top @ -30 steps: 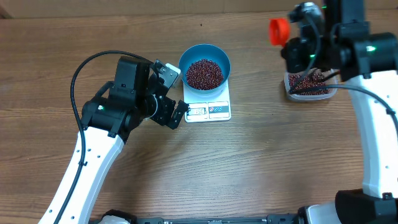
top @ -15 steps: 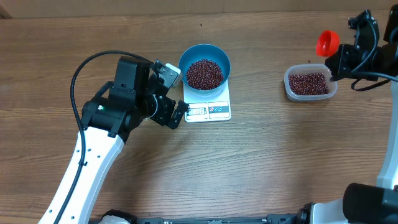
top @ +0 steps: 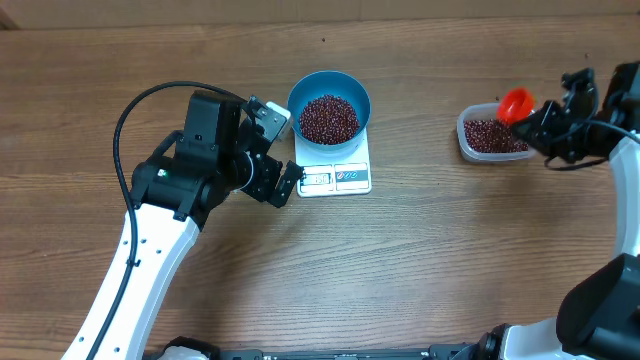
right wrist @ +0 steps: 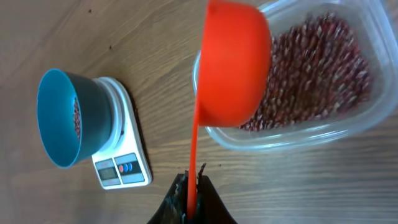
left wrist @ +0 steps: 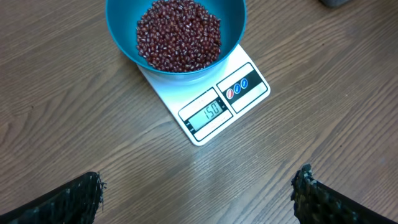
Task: Scoop item into bowl and weigh 150g on scale
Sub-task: 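Move the scoop with the right gripper back into the bean tub, then lay the scoop down in the tub and open the right gripper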
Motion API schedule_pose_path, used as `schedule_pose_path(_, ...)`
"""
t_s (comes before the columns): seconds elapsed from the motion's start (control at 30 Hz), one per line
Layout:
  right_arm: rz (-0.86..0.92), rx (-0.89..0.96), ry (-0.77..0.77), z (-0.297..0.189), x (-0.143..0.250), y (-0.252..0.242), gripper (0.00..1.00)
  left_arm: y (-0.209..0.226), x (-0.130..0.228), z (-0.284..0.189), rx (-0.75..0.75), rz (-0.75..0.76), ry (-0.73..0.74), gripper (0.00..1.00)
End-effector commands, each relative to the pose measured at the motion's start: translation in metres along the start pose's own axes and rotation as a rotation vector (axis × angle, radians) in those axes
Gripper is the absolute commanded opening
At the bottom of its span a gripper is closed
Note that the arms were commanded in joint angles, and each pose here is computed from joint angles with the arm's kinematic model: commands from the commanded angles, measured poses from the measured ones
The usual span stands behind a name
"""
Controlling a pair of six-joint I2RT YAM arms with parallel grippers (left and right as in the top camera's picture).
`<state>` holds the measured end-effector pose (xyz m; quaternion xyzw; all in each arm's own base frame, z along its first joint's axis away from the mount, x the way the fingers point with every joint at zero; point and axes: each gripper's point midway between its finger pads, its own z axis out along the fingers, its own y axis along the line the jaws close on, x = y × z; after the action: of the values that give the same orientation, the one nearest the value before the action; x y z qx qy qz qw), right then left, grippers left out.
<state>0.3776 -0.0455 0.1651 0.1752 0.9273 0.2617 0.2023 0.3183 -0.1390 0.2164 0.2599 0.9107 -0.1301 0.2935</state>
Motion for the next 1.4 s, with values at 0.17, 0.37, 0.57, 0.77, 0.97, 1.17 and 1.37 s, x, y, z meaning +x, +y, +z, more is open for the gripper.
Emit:
schedule_pose_path(0.17,0.127,-0.028,0.037,0.031,0.012,-0.018,0.08,0.001,0.0,0.001,0.002,-0.014,0.0,1.0)
schedule_pose_path(0.37,0.175,-0.018,0.104,0.056,0.022,-0.036,0.09,0.001,0.0,0.001,0.002,-0.014,0.0,0.99)
schedule_pose_path(0.57,0.186,-0.018,0.116,0.059,0.024,-0.038,0.41,0.001,0.0,0.001,0.002,-0.014,0.0,1.0)
schedule_pose_path(0.77,0.198,0.012,0.144,0.058,0.032,-0.043,0.62,0.001,0.0,0.001,0.003,-0.014,0.001,1.0)
schedule_pose_path(0.97,0.212,0.094,0.174,0.056,0.042,-0.056,0.76,0.001,0.0,0.001,0.002,-0.014,0.0,0.99)
schedule_pose_path(1.17,0.217,0.2,0.192,0.052,0.049,-0.073,0.86,0.001,0.0,0.001,0.002,-0.014,0.0,1.0)
schedule_pose_path(1.37,0.206,0.251,0.223,0.049,0.057,-0.081,1.0,0.001,0.0,0.001,0.002,-0.014,0.0,1.0)
